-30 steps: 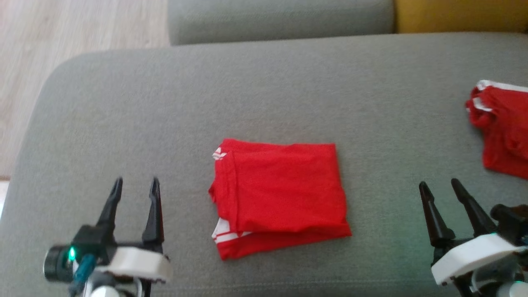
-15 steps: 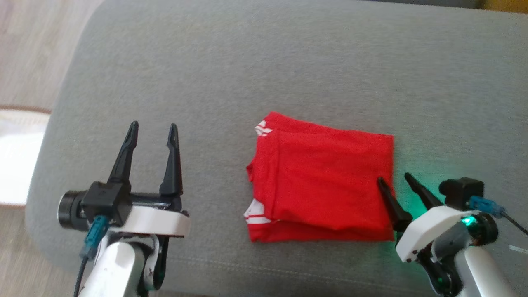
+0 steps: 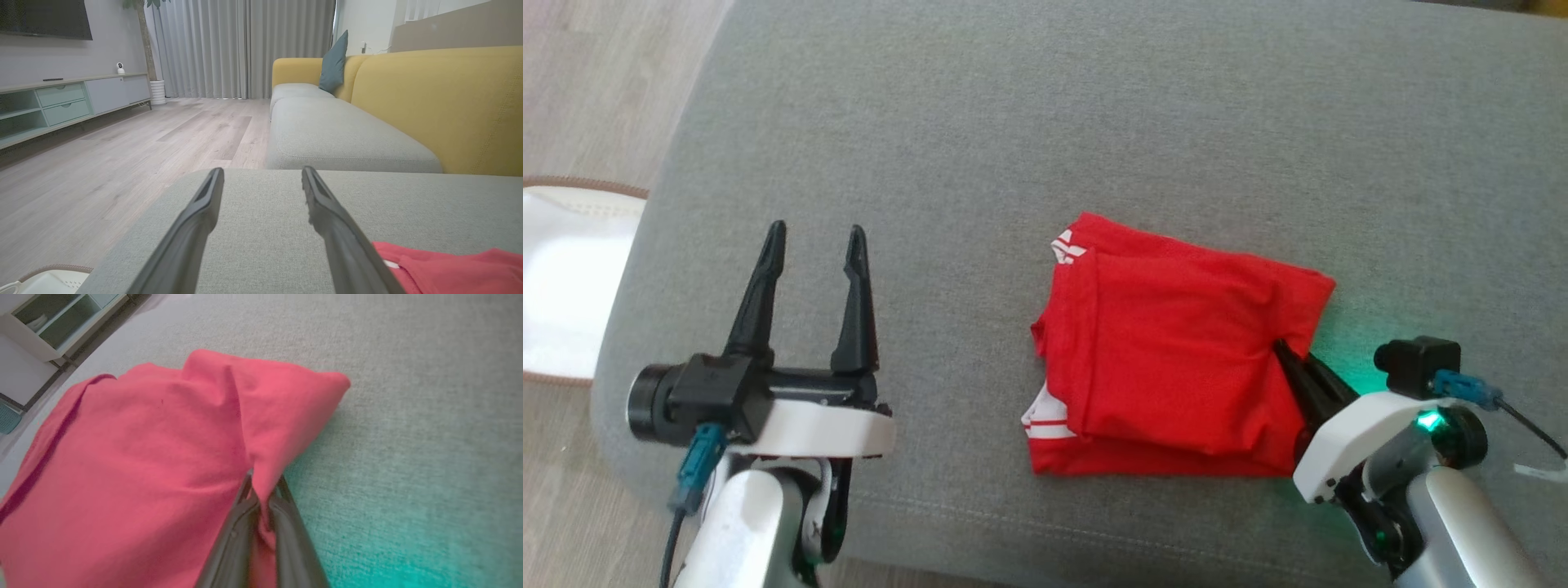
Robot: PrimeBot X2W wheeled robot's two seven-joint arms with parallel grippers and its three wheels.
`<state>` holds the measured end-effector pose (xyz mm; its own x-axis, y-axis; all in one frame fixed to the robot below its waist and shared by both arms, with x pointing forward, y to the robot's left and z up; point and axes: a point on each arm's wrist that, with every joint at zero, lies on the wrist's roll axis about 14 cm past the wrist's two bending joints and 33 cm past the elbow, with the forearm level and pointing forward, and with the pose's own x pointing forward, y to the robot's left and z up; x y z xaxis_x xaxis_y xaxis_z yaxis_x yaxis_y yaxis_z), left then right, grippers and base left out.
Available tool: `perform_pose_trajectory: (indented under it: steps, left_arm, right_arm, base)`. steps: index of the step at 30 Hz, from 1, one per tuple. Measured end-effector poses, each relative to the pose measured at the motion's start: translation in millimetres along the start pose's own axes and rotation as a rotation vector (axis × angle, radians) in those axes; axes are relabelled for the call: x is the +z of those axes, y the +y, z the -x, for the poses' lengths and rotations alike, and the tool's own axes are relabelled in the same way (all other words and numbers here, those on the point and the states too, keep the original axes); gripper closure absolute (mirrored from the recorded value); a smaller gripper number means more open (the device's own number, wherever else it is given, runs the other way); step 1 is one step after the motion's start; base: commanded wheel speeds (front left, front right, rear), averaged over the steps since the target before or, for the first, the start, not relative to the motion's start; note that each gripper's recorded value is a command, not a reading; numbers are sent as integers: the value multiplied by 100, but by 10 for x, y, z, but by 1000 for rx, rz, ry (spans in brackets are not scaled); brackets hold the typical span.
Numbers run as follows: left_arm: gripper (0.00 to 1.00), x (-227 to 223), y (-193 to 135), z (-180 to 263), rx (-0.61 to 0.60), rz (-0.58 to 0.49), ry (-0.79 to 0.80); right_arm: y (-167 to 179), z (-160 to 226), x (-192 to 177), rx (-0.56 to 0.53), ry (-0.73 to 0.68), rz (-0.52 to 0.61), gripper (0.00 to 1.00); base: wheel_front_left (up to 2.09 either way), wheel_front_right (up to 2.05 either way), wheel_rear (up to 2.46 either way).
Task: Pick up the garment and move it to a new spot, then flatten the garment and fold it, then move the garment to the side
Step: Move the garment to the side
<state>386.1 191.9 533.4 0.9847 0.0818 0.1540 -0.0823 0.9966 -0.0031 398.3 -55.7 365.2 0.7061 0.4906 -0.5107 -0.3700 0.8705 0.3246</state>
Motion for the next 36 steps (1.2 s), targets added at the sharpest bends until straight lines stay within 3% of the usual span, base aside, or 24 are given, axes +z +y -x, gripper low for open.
perform_pose_trajectory:
  steps: [8,15,25,31,36]
  left_arm:
    - [0,20,-194,-105,-71,9,-21]
    - [0,-30,-633,-282,-209,44,-32]
    - [0,-129,-1493,-483,-462,115,-47]
    - [0,-398,-1729,-630,-546,130,-15]
    - [0,-550,-1818,-701,-569,140,1]
  right_arm:
    - [-68,193,208,-21,-73,71,100]
    - [-444,563,340,-130,-107,126,100]
    - [-1515,1317,1017,-435,-232,231,100]
    - [-2143,1591,1466,-595,-257,320,100]
    - [-2463,1799,1529,-694,-212,381,100]
  base:
    - [0,0,0]
    - [0,0,0]
    - [0,0,0]
    - [0,0,0]
    - [0,0,0]
